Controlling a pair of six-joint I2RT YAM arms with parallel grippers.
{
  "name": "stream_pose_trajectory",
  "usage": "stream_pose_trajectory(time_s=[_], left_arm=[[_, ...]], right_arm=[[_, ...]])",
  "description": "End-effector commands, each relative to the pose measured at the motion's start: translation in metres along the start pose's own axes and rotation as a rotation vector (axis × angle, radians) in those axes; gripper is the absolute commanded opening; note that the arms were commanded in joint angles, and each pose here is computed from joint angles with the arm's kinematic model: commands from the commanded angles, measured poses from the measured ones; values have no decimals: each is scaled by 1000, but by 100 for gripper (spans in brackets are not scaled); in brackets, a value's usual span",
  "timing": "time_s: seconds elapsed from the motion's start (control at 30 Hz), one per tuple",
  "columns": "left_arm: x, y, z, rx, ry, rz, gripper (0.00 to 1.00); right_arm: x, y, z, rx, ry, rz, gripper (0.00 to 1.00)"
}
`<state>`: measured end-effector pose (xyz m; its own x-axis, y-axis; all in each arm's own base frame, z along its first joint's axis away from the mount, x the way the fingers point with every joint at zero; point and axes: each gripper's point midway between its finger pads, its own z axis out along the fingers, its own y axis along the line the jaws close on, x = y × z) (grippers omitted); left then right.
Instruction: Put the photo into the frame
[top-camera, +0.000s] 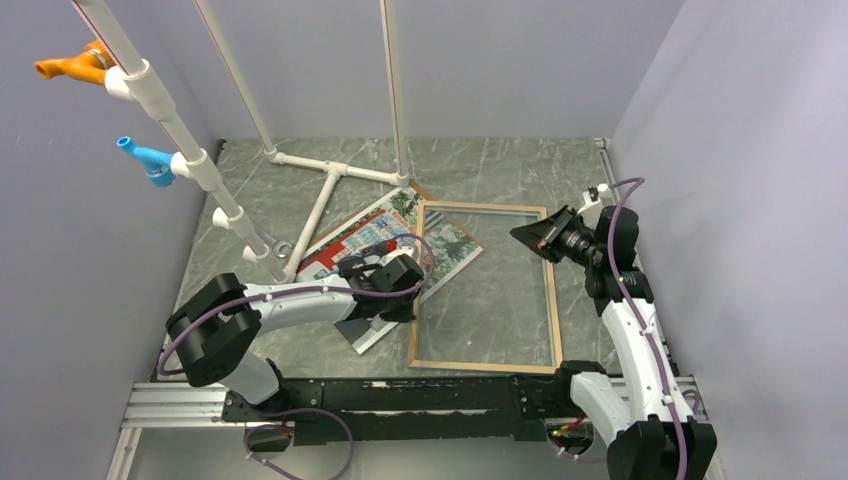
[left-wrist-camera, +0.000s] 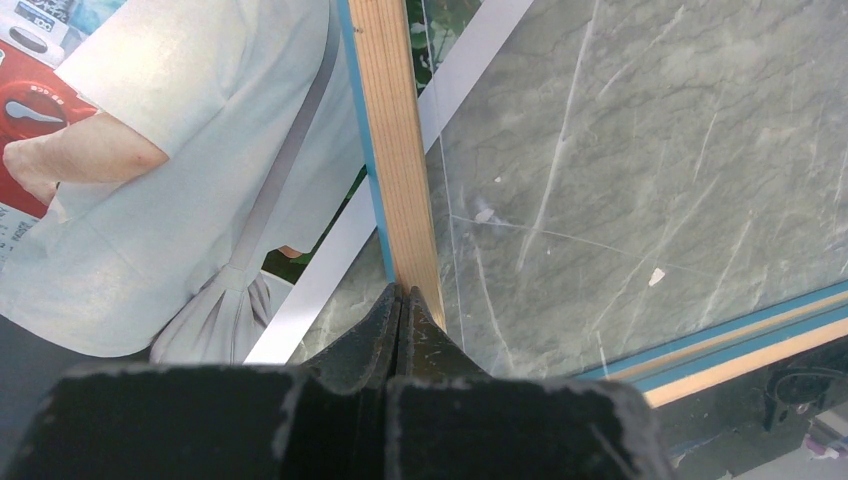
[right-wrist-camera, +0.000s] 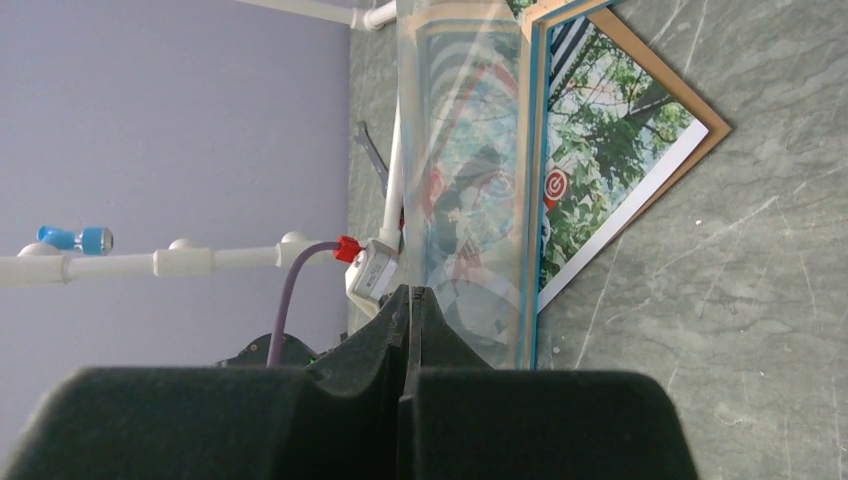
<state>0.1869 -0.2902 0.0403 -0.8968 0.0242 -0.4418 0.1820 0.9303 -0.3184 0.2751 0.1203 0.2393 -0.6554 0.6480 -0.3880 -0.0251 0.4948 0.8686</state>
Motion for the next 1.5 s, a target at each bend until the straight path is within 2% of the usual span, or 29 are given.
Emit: stream_pose_trajectory(time_s=[0.0, 1.47], left_arm=[[8, 13, 8, -64, 22, 29, 0], [9, 16, 9, -83, 30, 41, 0]], right_arm=[[-13, 19, 0, -62, -47, -40, 0], [-33, 3, 13, 22, -87, -58, 0]])
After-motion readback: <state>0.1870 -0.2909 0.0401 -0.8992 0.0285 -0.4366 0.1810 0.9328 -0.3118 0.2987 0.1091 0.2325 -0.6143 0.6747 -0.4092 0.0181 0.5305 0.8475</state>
